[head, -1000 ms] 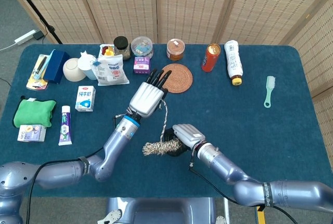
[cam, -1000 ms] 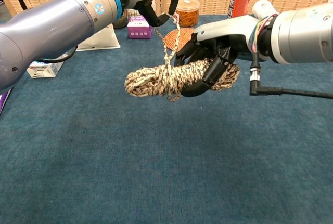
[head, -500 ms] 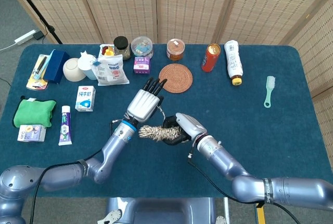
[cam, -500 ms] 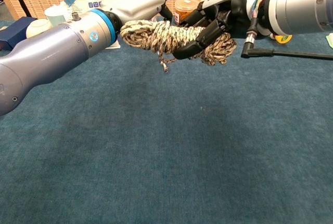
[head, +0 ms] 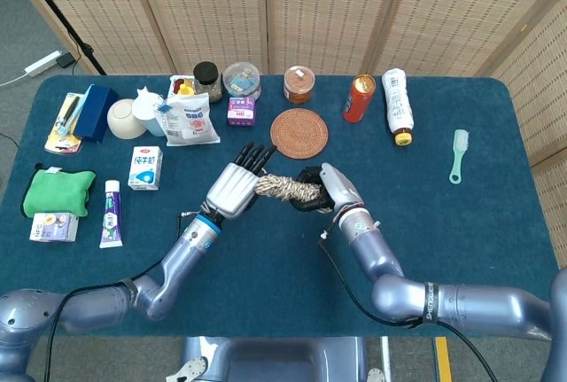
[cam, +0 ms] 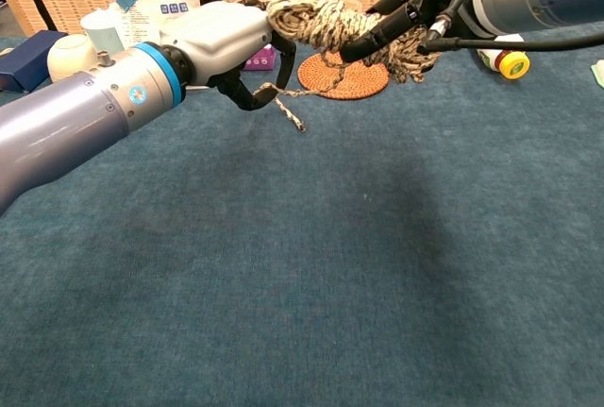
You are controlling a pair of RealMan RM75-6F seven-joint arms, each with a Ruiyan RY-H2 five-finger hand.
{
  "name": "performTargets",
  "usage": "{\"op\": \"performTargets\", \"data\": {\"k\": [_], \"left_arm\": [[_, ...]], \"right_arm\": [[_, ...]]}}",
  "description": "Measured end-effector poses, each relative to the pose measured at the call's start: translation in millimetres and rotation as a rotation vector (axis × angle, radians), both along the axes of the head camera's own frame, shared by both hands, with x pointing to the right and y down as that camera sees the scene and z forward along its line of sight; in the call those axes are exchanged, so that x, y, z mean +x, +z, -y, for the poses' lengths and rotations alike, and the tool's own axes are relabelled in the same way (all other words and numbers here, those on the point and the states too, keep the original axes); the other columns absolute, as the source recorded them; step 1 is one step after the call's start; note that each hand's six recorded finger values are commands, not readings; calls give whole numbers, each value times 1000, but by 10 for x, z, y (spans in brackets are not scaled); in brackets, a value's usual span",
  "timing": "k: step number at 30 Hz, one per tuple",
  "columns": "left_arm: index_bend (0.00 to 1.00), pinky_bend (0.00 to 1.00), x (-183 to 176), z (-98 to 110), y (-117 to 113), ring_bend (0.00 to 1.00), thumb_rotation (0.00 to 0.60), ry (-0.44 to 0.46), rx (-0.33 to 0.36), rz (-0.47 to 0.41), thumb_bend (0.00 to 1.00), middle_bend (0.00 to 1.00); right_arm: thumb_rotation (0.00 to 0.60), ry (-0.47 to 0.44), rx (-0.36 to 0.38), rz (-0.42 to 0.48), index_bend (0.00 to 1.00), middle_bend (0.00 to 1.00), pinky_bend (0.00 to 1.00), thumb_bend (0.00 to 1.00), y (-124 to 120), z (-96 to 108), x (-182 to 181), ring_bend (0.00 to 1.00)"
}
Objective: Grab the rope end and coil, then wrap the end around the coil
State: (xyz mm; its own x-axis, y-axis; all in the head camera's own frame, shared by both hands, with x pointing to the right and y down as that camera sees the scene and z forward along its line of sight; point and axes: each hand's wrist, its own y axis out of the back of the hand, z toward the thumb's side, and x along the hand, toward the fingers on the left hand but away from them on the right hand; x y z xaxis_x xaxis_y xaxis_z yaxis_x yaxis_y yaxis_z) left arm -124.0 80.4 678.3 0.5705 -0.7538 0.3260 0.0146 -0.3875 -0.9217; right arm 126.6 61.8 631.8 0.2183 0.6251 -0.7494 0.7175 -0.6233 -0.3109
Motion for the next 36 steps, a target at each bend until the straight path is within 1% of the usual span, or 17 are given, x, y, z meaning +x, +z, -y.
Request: {"op": "performTargets", "data": {"k": [5, 12, 19, 23, 28, 32, 36], "left_arm": [[641, 0, -29, -49, -34, 0, 600, 15, 9, -10, 432, 0], [641, 0, -23, -86, -94, 0, 600, 34, 28, -19, 432, 0], [641, 0, 35, -82, -174, 0, 600, 43, 47, -30, 431, 0], [641, 0, 79, -93, -236, 0, 600, 61, 72, -27, 430, 0], [641, 0, 175, -99, -378, 0, 600, 85, 115, -29, 430, 0], [641, 0, 303, -63, -554, 0, 600, 100, 145, -49, 429, 0], [641, 0, 414, 18, -680, 0, 600, 94, 162, -42, 430, 0]], "right_arm": [[600, 50, 12, -73, 778, 763, 831, 707, 106, 95, 84, 679], [600, 82, 17, -155, 780, 765, 831, 707, 242, 160, 174, 680], [600, 60, 43, -259, 783, 782, 832, 710, 337, 195, 248, 695], [600, 29, 61, -332, 784, 782, 832, 710, 406, 183, 271, 696], [600, -23, 81, -407, 784, 782, 832, 710, 487, 152, 276, 696], [600, -127, 107, -470, 783, 782, 832, 711, 562, 70, 245, 696], [600, -200, 139, -481, 783, 782, 831, 711, 570, 4, 178, 696]]}}
